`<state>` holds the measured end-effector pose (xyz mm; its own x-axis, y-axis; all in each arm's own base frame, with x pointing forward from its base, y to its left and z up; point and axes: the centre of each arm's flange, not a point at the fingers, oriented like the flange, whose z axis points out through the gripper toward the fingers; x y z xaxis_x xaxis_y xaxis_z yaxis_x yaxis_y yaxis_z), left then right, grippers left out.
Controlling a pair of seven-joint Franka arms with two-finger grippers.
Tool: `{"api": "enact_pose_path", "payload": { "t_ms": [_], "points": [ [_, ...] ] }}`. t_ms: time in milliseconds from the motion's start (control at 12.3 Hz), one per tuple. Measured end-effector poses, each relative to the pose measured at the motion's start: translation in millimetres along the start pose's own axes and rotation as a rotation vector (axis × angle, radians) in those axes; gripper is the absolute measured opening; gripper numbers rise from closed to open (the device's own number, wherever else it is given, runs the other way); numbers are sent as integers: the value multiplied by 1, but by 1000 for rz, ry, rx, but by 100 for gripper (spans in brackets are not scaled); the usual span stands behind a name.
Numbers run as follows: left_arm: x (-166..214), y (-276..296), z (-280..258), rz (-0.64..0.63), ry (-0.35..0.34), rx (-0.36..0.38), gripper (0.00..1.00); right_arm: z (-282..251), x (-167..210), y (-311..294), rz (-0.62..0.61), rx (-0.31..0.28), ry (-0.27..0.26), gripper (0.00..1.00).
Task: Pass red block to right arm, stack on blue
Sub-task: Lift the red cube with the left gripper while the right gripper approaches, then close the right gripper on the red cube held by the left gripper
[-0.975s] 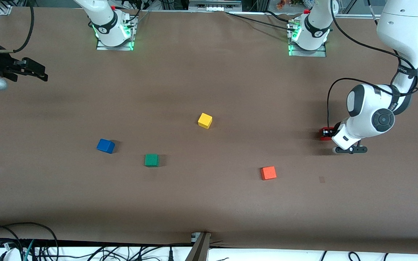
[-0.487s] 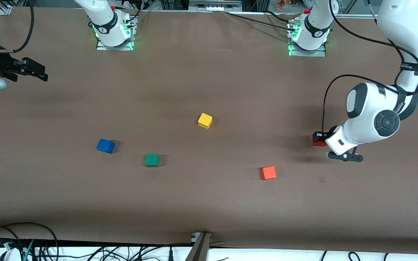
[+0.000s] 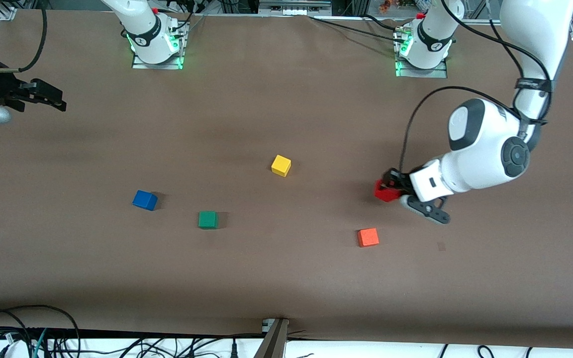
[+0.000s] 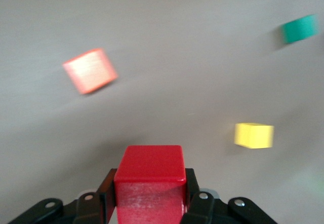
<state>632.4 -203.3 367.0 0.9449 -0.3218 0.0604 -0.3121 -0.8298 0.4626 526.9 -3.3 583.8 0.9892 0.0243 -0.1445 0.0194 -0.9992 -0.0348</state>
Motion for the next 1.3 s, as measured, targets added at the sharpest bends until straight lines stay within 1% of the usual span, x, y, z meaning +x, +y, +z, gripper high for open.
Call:
{"api": "enact_pose_path", "payload": {
  "t_ms": [162,244,325,406,487,569,650,812,893,975,1056,1218,1299],
  "points": [
    [10,55,6,66,37,-155,56,4,-4,-15,-13,112,-40,100],
    [18,80,6,106,70,-207,56,8,-3,-24,-21,182,-61,100],
    [27,105,5,139,111,-250,56,15,0,-34,-29,263,-96,100],
    [34,130,3,170,153,-290,56,27,6,-45,-35,356,-133,100],
    [41,154,0,209,192,-327,56,39,17,-55,-33,451,-156,100],
    [47,179,-2,254,227,-363,56,52,31,-63,-18,556,-171,100],
    [53,201,-6,300,264,-398,56,68,46,-70,7,687,-198,100],
    [64,233,-11,380,345,-447,56,110,79,-81,76,972,-285,100],
    [67,247,-11,417,380,-468,56,128,94,-85,109,1088,-315,100],
    [69,260,-10,452,413,-486,56,141,105,-88,136,1187,-337,100],
    [70,272,-8,479,442,-500,56,149,111,-91,153,1257,-352,100],
    [71,293,-5,506,502,-503,56,155,117,-97,191,1344,-385,100],
    [71,304,-2,508,532,-500,56,162,120,-100,222,1392,-414,100]
  ]
}}
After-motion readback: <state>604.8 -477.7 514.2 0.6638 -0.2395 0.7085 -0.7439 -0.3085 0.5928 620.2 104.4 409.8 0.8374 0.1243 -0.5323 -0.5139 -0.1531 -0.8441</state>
